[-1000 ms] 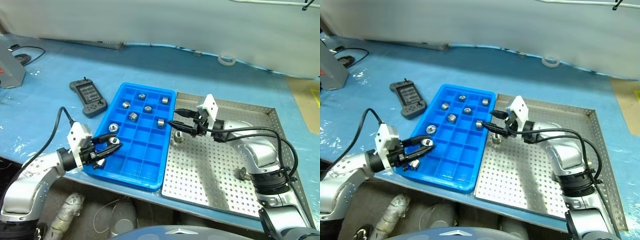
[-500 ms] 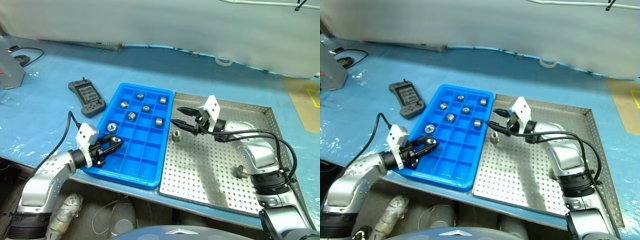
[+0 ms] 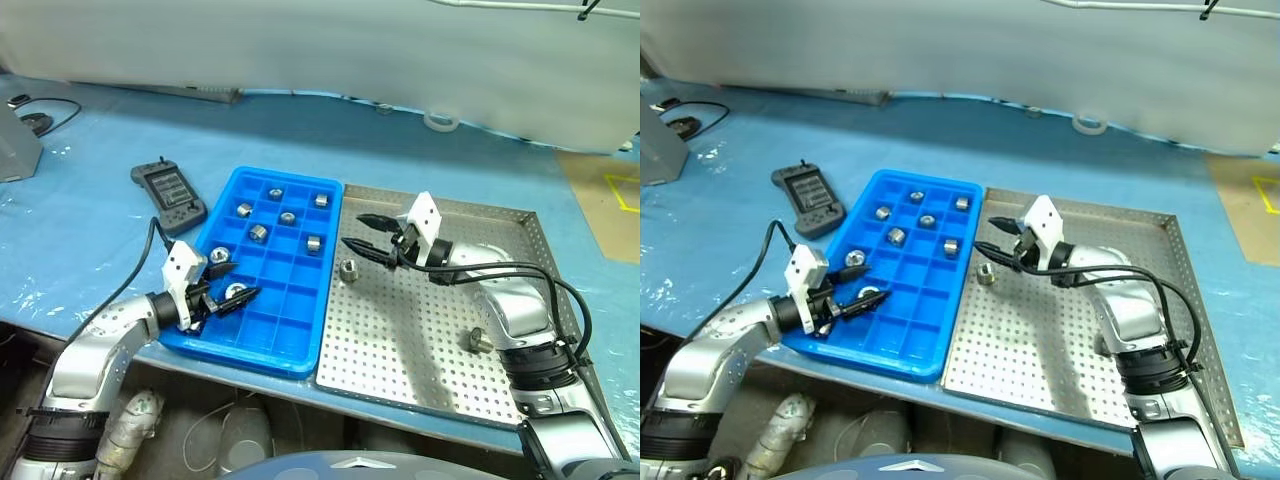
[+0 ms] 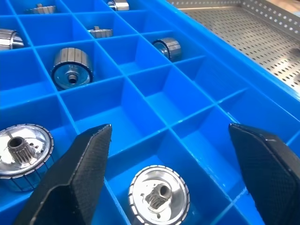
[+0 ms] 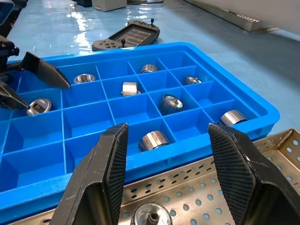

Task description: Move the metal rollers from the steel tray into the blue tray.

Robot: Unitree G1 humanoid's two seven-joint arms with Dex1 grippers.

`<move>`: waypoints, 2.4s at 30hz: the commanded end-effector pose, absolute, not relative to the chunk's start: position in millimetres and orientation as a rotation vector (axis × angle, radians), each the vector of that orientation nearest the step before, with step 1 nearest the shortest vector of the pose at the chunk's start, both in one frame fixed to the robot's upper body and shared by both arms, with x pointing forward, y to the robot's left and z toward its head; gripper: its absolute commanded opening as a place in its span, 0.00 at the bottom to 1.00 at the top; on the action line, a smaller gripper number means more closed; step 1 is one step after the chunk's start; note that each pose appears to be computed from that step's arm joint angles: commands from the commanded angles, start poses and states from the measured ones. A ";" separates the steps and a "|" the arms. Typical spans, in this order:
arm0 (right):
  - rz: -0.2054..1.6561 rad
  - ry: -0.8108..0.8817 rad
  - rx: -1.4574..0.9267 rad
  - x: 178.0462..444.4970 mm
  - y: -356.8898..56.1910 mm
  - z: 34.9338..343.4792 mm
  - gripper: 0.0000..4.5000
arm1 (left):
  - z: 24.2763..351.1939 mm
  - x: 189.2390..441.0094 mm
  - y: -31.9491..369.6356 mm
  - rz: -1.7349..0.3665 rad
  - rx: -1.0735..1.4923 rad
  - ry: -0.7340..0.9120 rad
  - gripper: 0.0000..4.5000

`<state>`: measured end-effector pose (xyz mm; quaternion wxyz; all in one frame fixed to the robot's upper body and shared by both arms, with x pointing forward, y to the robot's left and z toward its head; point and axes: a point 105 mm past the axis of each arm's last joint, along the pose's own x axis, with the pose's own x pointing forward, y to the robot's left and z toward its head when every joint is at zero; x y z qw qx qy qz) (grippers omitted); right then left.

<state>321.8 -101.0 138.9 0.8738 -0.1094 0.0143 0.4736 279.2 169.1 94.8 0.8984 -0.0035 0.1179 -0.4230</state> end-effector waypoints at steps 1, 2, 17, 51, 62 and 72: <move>0.983 -0.026 -0.227 320.4 -104.2 153.2 0.63 | 144.2 288.2 158.8 -0.950 -0.019 0.098 0.90; 0.981 -0.026 -0.223 320.5 -105.6 153.5 0.63 | 150.4 289.2 156.0 -0.964 -0.024 0.083 0.90; 0.686 0.036 -0.270 291.8 -183.5 148.7 0.63 | 168.3 327.8 44.9 -1.402 0.116 -0.011 0.90; 1.104 0.193 -0.280 323.7 -107.3 71.0 0.63 | 151.5 267.9 156.8 -1.128 0.184 0.074 0.90; 1.073 0.220 -0.253 319.8 -94.5 54.6 0.63 | 154.4 273.1 148.0 -1.150 0.198 0.084 0.90; 0.995 0.215 -0.263 317.1 -113.3 69.5 0.35 | 158.0 282.6 144.3 -1.169 0.197 0.074 0.91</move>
